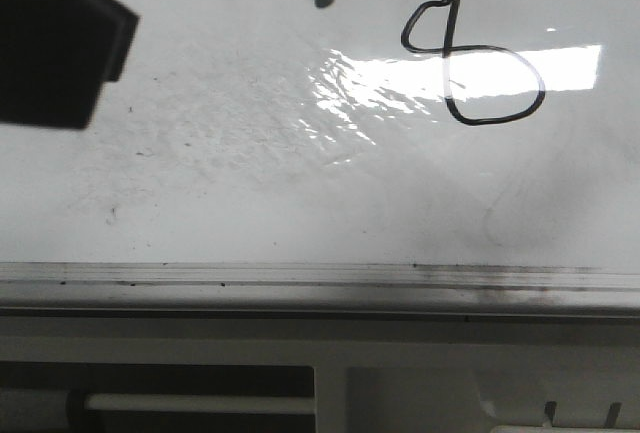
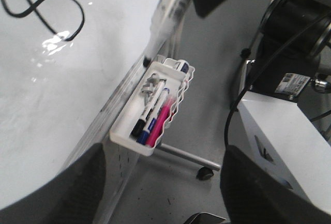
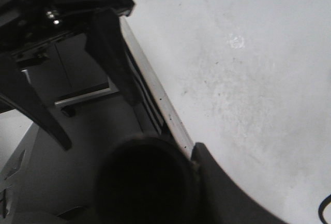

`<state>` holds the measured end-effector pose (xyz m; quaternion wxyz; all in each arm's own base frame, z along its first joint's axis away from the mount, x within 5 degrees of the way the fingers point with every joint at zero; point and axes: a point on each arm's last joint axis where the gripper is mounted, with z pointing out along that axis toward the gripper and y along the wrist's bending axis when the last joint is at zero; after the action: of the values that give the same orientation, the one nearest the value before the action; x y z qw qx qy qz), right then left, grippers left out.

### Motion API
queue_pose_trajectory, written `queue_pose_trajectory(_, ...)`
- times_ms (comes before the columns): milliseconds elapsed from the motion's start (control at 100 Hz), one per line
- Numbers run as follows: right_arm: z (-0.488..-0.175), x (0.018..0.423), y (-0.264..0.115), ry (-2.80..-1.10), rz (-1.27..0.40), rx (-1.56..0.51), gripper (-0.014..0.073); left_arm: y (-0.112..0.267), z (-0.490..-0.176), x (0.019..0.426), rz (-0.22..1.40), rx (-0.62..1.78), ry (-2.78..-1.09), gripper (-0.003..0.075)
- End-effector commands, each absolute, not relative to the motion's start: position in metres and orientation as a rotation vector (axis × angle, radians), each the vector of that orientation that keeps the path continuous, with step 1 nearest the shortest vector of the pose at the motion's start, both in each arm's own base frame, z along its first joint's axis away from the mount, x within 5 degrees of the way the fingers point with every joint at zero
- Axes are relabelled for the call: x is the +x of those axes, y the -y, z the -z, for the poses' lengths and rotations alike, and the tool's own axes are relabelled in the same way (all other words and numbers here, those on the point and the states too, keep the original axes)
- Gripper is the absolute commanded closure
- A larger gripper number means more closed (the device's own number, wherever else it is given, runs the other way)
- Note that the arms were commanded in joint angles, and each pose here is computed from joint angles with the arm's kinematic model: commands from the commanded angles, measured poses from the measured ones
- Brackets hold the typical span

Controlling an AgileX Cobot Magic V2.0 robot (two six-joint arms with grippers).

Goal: Write number 8 on whiteboard

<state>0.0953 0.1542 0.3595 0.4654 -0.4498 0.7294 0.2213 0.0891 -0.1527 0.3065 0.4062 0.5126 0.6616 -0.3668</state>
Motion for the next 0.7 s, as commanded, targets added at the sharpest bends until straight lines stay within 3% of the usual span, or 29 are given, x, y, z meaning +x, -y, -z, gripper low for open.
queue_pose_trajectory(0,-0.372,0.093,-0.159,-1.726,-0.579,-1.1,0.0666,0.162,-0.328,0.092,0.998,1.271,-1.568,0.0294)
queue_pose_trajectory(240,-0.357,0.086,-0.168,-1.794,-0.553,-1.251,0.0666,0.164,-0.345,0.092,1.012,1.282,-1.479,0.0294)
queue_pose_trajectory(690,-0.346,0.085,-0.194,-1.763,-0.59,-1.331,0.0666,0.175,-0.341,0.09,1.219,1.277,-1.512,0.0294)
